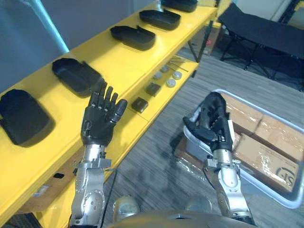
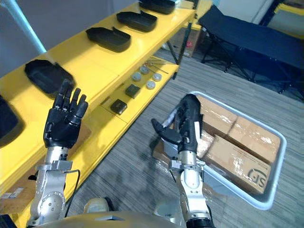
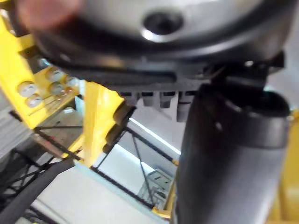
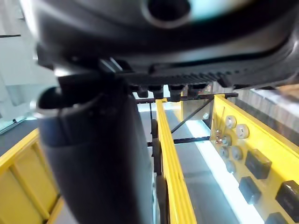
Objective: Walk over and take three plastic housings, then place them on the shelf
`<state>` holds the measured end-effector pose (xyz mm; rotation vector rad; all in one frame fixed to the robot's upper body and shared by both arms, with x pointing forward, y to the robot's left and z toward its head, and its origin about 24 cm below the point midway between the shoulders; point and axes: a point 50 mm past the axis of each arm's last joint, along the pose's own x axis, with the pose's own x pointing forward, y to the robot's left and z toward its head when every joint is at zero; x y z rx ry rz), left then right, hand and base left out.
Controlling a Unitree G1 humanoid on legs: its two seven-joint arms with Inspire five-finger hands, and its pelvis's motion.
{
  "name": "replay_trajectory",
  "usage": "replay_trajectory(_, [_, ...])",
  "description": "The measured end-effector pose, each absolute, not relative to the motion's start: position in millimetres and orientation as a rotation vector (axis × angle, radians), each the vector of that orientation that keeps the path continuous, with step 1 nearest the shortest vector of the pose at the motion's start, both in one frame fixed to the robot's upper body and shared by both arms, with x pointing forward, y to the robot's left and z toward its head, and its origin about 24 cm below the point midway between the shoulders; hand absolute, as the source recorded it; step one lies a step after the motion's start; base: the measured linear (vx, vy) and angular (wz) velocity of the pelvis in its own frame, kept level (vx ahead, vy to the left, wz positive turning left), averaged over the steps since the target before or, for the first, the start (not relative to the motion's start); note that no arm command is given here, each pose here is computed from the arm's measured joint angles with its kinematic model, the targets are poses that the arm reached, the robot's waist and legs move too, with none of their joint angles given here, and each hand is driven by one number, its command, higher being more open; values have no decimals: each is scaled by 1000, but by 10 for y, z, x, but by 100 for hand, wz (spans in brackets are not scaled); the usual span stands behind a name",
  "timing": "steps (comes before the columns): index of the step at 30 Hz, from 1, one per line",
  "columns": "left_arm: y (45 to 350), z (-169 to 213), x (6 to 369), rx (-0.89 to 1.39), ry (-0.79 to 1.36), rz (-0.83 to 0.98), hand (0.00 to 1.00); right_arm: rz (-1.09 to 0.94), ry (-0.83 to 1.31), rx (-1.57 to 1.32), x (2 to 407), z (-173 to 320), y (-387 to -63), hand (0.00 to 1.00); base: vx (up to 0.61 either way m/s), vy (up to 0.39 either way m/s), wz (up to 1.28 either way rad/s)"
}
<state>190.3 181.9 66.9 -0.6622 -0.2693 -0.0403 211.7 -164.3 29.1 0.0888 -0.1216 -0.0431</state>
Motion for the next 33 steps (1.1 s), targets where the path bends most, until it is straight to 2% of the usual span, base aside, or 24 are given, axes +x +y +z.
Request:
replay_trajectory(2, [1760, 496, 1888, -718, -206, -14, 100, 91, -107, 71, 2133, 294, -1622, 100, -99, -439, -109])
replay_trajectory(4, [1491, 286, 1900, -785, -96, -57, 100, 208, -56, -36, 2115, 270, -1736, 100, -34, -412, -54])
replay_trajectory(6, [1389, 267, 1903, -798, -77, -99, 100, 205, -57, -60, 2121, 288, -1803, 100, -37, -211, -45])
replay_trajectory(9, [1149, 279, 1883, -804, -52, -214, 100, 77, -79, -10, 2130, 355, -2051, 100, -42, -68, -38])
replay_trajectory(11, [1099, 282, 1871, -782, -47, -242, 100, 19, -83, 25, 2132, 372, -2145, 100, -20, 97, -29])
replay_trajectory(17, [1179, 281, 1928, -667, -43, -292, 100, -66, -22, -60, 2249, 219, -2097, 100, -40, 165, -20])
replay_trajectory(22, [1119, 389, 2065, -603, -63, -391, 100, -204, 25, -32, 2515, 121, -2204, 100, -58, 162, 23])
replay_trajectory(24, [1142, 421, 2103, -580, -73, -405, 100, -269, 12, -29, 2720, 186, -2261, 100, -121, 62, 10])
replay_trajectory(28, [1138, 488, 2146, -568, -100, -427, 100, -499, -117, 11, 3228, 704, -2543, 100, -158, 48, 22])
replay_trajectory(33, [1060, 522, 2174, -563, -99, -482, 100, -557, -219, -88, 3513, 1326, -2892, 100, -119, 40, 13])
